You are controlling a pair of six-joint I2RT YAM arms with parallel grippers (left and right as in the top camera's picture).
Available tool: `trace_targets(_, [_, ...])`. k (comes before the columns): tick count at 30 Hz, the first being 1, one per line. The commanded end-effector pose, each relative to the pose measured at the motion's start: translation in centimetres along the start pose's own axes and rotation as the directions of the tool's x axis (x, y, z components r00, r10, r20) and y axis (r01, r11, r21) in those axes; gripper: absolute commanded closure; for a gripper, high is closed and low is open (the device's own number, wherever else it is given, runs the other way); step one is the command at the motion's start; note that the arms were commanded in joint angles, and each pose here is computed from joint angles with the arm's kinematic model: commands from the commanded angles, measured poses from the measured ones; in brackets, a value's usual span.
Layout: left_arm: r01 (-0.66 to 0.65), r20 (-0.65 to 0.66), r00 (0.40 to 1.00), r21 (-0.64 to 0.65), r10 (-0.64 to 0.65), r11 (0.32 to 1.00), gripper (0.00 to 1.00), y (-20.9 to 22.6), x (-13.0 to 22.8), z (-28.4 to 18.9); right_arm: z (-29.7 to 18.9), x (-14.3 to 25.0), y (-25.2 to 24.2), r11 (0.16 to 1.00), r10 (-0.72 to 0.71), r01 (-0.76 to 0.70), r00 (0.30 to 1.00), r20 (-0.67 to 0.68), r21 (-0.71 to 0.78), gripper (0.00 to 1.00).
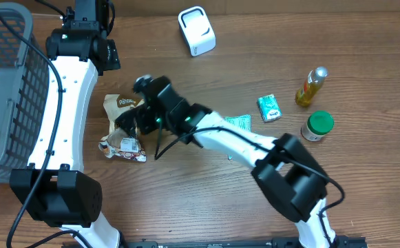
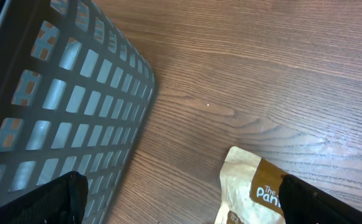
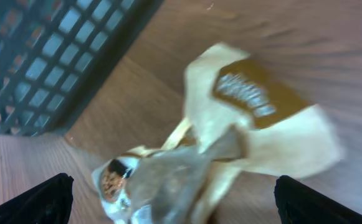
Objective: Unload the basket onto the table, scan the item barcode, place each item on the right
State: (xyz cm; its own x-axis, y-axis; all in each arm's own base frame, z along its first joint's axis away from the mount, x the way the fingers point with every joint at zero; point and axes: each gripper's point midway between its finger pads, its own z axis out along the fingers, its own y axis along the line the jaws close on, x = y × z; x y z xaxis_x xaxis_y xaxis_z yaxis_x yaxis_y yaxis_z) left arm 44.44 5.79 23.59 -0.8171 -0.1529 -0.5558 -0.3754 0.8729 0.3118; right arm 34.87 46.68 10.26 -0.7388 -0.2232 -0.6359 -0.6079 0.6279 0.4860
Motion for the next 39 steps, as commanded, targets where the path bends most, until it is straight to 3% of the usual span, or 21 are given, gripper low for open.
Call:
trace_targets(1, [0.005, 0.035, 0.999, -0.002, -0.005, 1.0, 0.0, 0.4, -0.8, -1.2, 1.6, 1.9, 0.9, 1.0, -0.012, 0.012, 0.999, -0.031, -0.015, 0.0])
trace_targets(7, [0.005, 0.035, 0.999, -0.003, -0.005, 1.0, 0.0, 0.4, -0.8, -1.1, 4.1, 3.1, -0.6, 1.0, 0.009, -0.009, 1.0, -0.014, 0.022, 0.01])
trace_targets(12, [0.005, 0.035, 0.999, -0.003, -0.005, 1.0, 0.0, 0.4, -0.8, -1.1, 6.2, 3.7, -3.0, 0.99, 0.109, -0.112, 0.993, 0.038, 0.082, 0.14])
trace_targets(13, [0.005, 0.035, 0.999, -0.003, -0.005, 1.0, 0.01, 0.4, -0.8, -1.1, 6.2, 3.7, -3.0, 0.99, 0.111, -0.114, 0.993, 0.038, 0.085, 0.22])
trace_targets(14, [0.005, 0.035, 0.999, -0.003, -0.005, 1.0, 0.0, 0.4, -0.8, -1.1, 6.2, 3.6, -3.0, 0.99, 0.11, -0.113, 0.993, 0.04, 0.084, 0.43])
trace_targets(18, [0.005, 0.035, 0.999, -0.003, -0.005, 1.0, 0.0, 0.4, -0.8, -1.1, 5.4, 2.4, -3.5, 0.988, 0.119, -0.124, 0.991, 0.061, 0.088, 0.81])
trace_targets(24, [0.005, 0.035, 0.999, -0.002, -0.005, 1.0, 0.0, 0.4, -0.8, -1.2, 0.4, -1.2, -5.2, 0.975, 0.163, -0.174, 0.983, 0.086, 0.139, 0.92])
trace_targets(28, [0.005, 0.035, 0.999, -0.003, -0.005, 1.0, 0.0, 0.4, -0.8, -1.1, -2.6, -1.5, -8.0, 0.939, 0.262, -0.269, 0.963, 0.064, 0.212, 0.95])
trace_targets(32, [0.005, 0.035, 0.999, -0.003, -0.005, 1.0, 0.0, 0.4, -0.8, -1.1, -4.3, 0.3, -10.6, 0.886, 0.377, -0.363, 0.926, 0.007, 0.288, 0.96])
trace_targets(33, [0.006, 0.035, 0.999, -0.002, -0.006, 1.0, 0.01, 0.4, -0.8, -1.1, -4.8, 2.6, -10.9, 0.869, 0.428, -0.386, 0.901, -0.078, 0.311, 0.96])
trace_targets(39, [0.005, 0.035, 0.999, -0.003, -0.005, 1.0, 0.0, 0.4, -0.8, -1.1, -5.7, 6.3, -9.9, 0.845, 0.501, -0.417, 0.836, -0.224, 0.334, 0.96])
